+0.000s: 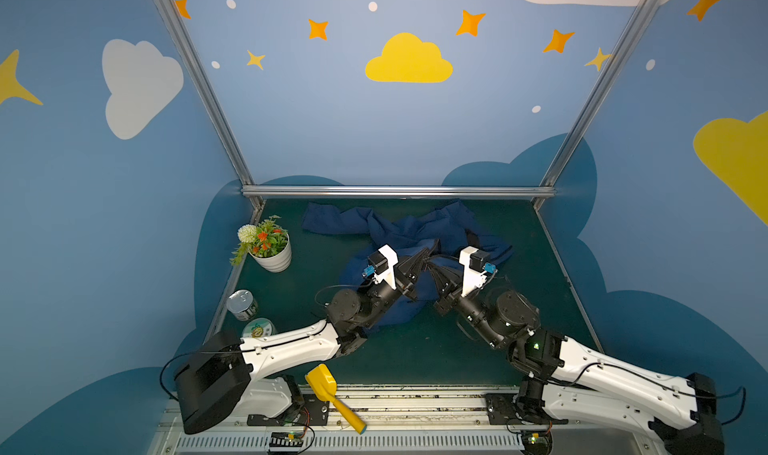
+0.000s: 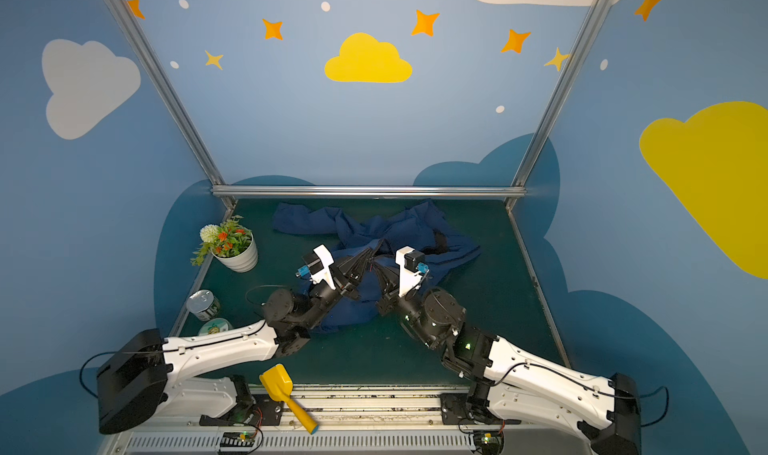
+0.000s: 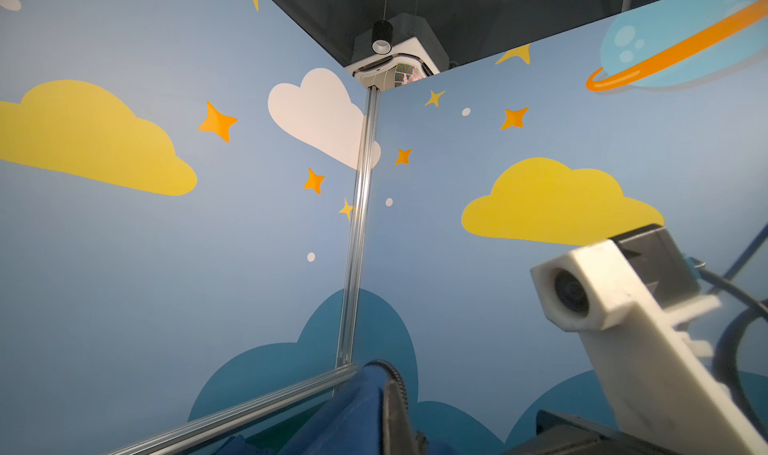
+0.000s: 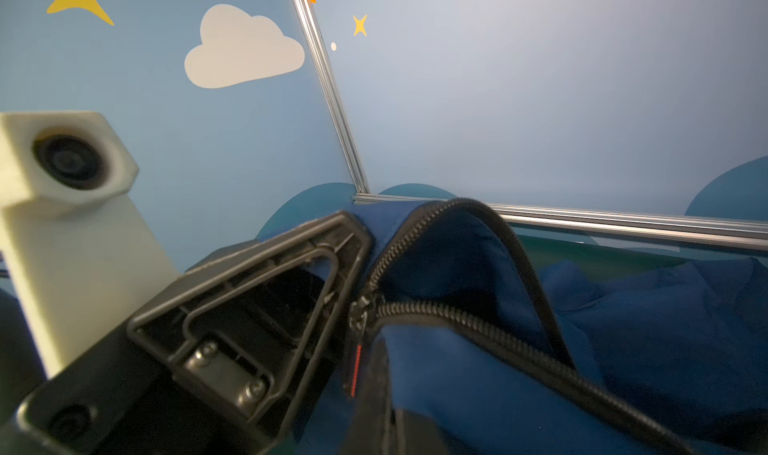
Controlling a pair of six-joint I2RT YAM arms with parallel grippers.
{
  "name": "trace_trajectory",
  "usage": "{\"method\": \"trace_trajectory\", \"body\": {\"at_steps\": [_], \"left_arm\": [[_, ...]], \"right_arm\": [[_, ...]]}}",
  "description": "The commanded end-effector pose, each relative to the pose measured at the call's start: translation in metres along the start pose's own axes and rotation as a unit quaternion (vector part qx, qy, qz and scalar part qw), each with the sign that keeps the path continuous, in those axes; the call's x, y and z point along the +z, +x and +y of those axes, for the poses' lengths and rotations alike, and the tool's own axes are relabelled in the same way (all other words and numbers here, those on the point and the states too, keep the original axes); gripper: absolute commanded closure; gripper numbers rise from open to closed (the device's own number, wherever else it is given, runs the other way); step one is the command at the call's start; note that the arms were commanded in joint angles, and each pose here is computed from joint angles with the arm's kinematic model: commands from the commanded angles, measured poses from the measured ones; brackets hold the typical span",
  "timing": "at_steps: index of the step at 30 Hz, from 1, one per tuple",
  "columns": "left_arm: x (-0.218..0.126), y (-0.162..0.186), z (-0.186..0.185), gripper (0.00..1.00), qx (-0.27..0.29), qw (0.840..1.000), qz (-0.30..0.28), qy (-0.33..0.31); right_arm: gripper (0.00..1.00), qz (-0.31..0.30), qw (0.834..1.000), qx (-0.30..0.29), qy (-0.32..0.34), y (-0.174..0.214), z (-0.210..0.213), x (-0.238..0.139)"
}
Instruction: Zip up the jacket
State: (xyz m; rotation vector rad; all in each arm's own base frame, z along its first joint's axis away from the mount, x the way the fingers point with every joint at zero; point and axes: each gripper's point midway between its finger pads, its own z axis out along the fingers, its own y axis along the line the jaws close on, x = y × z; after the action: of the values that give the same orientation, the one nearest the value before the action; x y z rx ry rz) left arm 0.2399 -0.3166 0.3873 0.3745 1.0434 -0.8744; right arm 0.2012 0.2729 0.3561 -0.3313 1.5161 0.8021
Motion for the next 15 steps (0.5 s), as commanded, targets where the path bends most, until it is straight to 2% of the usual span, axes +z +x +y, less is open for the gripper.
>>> {"method": "trace_trajectory", "body": {"at_steps": [1,15], "left_arm": [[-0.003,-0.023,0.002,0.97,0.009,0.999,-0.035,-0.009],[-0.006,-0.032,0.0,0.97,-0.001,0.999,-0.045,-0.004]], "right_arm": [[1.0,-0.065,0.997,0.032,-0.001,-0.045,0.003,-0.01],[1.0,-0.086,0.995,0.049,0.014,-0.052,-0.008,-0.017]]}}
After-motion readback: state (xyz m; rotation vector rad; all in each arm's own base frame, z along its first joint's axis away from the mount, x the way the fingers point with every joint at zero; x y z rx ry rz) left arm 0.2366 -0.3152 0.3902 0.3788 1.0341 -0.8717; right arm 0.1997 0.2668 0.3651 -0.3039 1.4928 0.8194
